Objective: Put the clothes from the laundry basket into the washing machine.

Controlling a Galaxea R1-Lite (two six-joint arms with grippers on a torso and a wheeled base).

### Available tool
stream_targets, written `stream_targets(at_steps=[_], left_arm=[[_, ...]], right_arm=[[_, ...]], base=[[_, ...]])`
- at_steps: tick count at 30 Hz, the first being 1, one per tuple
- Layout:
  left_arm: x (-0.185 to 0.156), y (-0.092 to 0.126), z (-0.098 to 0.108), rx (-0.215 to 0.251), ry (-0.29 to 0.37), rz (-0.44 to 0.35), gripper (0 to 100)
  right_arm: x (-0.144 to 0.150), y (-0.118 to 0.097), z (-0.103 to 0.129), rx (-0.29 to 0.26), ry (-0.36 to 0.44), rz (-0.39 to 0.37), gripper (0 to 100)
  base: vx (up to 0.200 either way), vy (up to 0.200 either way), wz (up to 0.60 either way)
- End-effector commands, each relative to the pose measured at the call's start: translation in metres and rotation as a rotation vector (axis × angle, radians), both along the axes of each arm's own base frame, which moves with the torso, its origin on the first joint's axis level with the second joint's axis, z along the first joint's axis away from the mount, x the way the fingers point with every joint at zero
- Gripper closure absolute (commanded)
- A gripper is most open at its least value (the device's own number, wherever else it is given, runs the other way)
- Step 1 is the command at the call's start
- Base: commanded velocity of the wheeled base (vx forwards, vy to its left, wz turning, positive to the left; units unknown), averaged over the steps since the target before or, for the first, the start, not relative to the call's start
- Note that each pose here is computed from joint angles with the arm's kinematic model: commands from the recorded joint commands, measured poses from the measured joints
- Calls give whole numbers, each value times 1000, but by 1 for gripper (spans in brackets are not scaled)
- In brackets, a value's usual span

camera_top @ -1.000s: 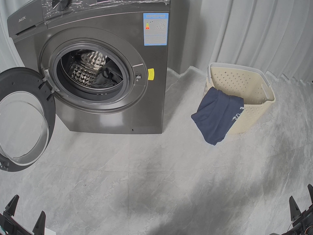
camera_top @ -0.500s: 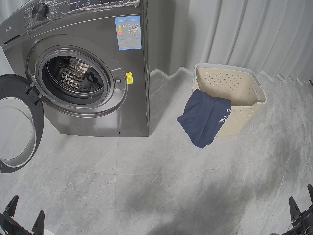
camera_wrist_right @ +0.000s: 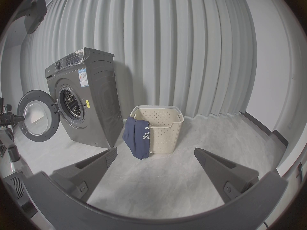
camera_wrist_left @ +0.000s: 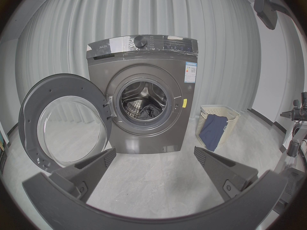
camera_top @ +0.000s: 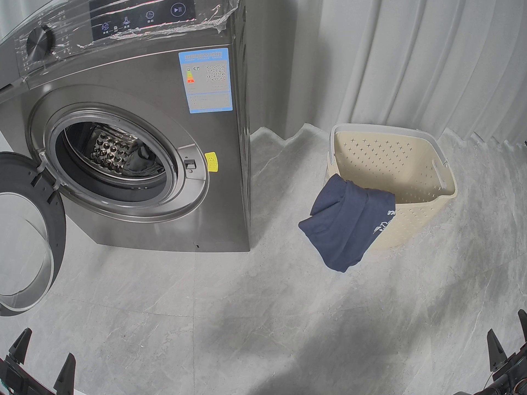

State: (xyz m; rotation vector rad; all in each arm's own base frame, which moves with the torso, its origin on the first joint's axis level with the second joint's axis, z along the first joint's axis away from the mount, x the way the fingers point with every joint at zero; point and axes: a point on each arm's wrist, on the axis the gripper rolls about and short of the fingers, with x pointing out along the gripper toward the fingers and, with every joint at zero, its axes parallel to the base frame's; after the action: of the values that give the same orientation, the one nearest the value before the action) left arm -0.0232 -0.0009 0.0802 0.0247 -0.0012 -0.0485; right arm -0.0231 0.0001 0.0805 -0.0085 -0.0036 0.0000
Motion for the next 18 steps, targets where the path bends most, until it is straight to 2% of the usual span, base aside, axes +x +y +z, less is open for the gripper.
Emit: stream_targets(at_steps=[1, 2, 18], left_arm=[[0, 0, -5, 0, 7, -1, 0], [0, 0, -5, 0, 7, 1, 0], [0, 0, -5, -2, 7, 1, 0]], right_arm=[[0, 0, -5, -1, 2, 0, 0], [0, 0, -5, -1, 4, 0, 0], [0, 0, -5, -1, 2, 0, 0]], base=[[0, 0, 0], [0, 0, 0], [0, -200, 0]])
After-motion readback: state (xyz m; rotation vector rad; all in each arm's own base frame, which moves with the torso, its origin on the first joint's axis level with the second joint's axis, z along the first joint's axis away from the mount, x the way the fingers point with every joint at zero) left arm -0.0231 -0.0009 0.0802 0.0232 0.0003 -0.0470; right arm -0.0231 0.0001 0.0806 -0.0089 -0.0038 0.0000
